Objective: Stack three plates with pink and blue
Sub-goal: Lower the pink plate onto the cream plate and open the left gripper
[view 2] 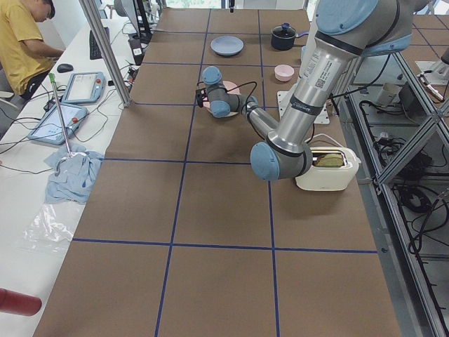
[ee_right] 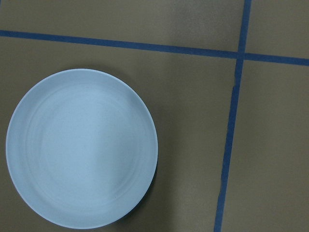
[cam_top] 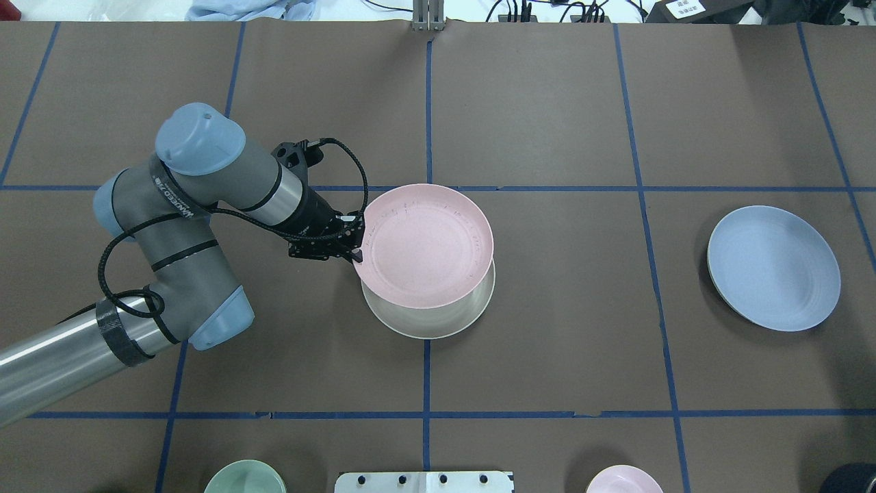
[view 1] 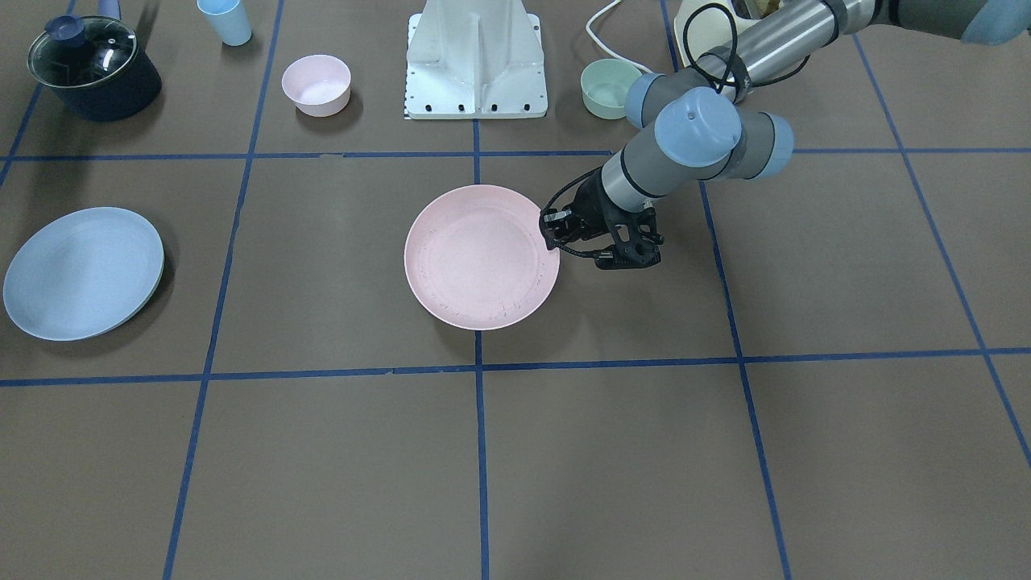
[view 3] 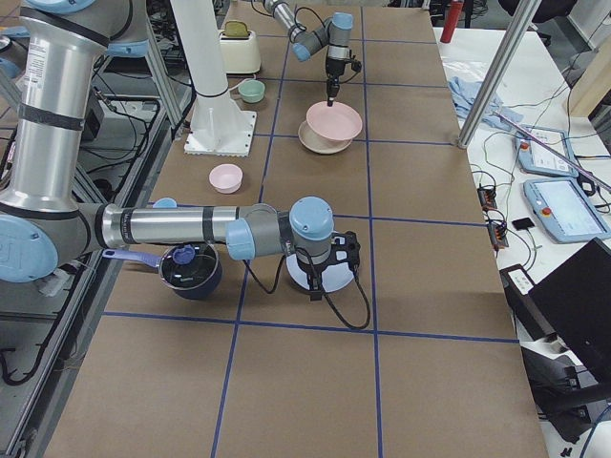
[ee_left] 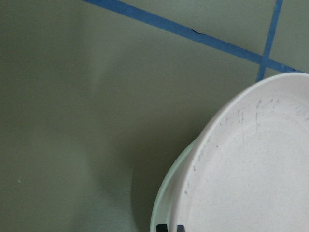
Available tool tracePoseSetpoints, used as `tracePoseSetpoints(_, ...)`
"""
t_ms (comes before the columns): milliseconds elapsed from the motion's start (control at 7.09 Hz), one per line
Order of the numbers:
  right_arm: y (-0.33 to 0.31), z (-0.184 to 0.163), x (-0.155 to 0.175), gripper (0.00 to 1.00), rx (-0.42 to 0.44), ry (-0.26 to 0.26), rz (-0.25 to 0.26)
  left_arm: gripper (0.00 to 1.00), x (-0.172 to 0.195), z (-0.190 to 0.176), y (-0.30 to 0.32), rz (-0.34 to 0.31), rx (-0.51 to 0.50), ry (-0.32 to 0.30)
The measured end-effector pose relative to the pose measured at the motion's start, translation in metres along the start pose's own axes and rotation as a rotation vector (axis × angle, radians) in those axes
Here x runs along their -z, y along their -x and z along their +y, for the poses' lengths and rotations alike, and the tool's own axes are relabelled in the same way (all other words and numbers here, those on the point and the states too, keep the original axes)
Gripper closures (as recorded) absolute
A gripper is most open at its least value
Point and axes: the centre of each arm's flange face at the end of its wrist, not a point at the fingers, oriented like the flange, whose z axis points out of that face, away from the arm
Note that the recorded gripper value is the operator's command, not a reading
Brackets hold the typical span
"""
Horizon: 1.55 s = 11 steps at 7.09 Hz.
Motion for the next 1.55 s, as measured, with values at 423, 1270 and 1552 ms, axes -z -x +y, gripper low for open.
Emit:
tracePoseSetpoints(423, 0.0, 0.0, 0.0, 0.0, 0.001, 0.0, 0.0, 1.0, -0.017, 0.013, -0.002, -0.011, -0.01, 0.006)
tracePoseSetpoints(1270, 0.002, -0.001, -0.001, 0.0, 0.005, 0.001, -0.003, 0.65, -0.02, 0.018, -0.003, -0.005, -0.022, 0.015)
tracePoseSetpoints(1552, 0.018, -0.006, -0.012, 0.0, 0.005, 0.026, -0.017, 0.65, -0.006, 0.018, -0.006, 0.012, -0.03, 0.003)
